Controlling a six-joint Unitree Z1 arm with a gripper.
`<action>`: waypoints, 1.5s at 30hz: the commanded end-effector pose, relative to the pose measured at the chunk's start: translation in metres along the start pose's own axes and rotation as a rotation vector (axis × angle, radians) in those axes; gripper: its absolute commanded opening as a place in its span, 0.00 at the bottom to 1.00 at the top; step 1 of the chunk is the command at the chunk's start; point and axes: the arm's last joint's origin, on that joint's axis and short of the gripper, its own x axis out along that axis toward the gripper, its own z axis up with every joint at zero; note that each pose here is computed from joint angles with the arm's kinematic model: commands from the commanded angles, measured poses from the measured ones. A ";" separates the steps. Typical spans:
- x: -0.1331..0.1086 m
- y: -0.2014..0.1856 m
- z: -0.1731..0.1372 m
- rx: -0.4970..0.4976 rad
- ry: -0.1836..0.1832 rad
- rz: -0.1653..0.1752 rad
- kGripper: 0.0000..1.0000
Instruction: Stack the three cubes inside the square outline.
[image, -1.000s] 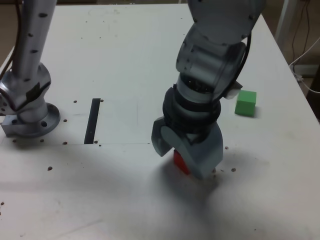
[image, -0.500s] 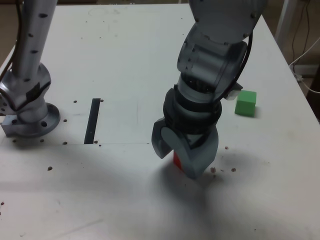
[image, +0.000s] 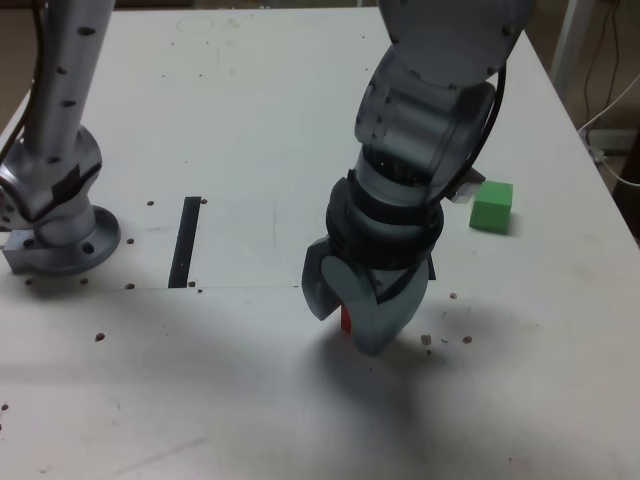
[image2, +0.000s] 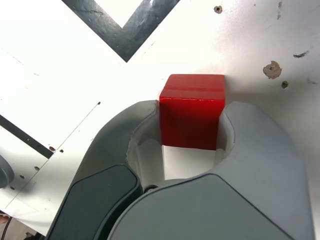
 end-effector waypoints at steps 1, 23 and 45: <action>-0.001 -0.001 -0.001 -0.001 0.004 -0.003 0.20; -0.043 0.068 -0.061 -0.532 -0.019 -0.097 0.21; -0.011 0.111 -0.061 -0.717 0.010 -0.172 0.21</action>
